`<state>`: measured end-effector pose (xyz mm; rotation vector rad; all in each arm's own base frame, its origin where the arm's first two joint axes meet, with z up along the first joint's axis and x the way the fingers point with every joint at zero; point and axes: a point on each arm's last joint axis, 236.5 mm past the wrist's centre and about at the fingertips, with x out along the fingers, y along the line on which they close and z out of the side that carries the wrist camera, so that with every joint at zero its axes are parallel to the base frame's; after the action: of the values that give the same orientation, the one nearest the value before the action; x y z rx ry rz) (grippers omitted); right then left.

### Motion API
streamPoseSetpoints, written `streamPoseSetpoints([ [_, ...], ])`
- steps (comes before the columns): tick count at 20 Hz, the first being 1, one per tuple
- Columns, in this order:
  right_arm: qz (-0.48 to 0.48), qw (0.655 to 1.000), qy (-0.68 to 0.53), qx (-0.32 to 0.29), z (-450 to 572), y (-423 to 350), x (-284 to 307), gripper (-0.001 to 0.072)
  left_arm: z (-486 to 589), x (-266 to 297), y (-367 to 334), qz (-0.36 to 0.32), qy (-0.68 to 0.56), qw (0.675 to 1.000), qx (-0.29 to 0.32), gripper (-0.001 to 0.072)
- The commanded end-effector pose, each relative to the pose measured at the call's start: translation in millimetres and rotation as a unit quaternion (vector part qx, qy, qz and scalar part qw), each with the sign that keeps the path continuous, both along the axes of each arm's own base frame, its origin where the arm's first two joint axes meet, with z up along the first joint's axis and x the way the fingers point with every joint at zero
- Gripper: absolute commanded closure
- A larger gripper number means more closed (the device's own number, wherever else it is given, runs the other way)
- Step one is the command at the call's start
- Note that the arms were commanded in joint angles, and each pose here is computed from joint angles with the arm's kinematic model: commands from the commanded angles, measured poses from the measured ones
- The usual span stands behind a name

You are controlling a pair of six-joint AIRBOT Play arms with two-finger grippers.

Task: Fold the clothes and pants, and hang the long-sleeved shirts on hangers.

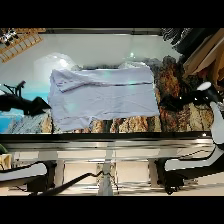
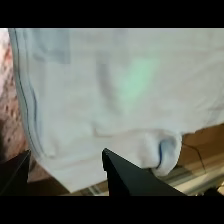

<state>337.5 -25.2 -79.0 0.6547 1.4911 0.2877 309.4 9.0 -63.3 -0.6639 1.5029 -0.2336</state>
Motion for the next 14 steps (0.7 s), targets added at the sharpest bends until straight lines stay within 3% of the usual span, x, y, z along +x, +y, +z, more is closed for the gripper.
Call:
streamPoseSetpoints([
  [1,-0.015,0.998,-0.002,0.068,1,5,-29,0.0178,-10,-56,-19,-0.025,0.036,0.999,-0.008,0.021],
  [3,-0.005,0.998,-0.01,0.067,1,5,-30,0.0209,-18,-65,-25,-0.033,0.043,0.998,-0.012,0.021],
  [9,-0.004,0.997,-0.007,0.075,-16,10,-24,0.0212,-44,-63,-45,-0.043,0.028,0.999,0.009,0.021],
  [12,0.011,0.997,-0.009,0.071,-23,18,-21,0.029,-47,-53,-54,-0.047,0.007,0.999,0.019,0.021],
  [14,0.022,0.998,-0.014,0.063,-25,25,-17,0.0289,-49,-45,-58,-0.046,-0.005,0.999,0.027,0.0212],
])
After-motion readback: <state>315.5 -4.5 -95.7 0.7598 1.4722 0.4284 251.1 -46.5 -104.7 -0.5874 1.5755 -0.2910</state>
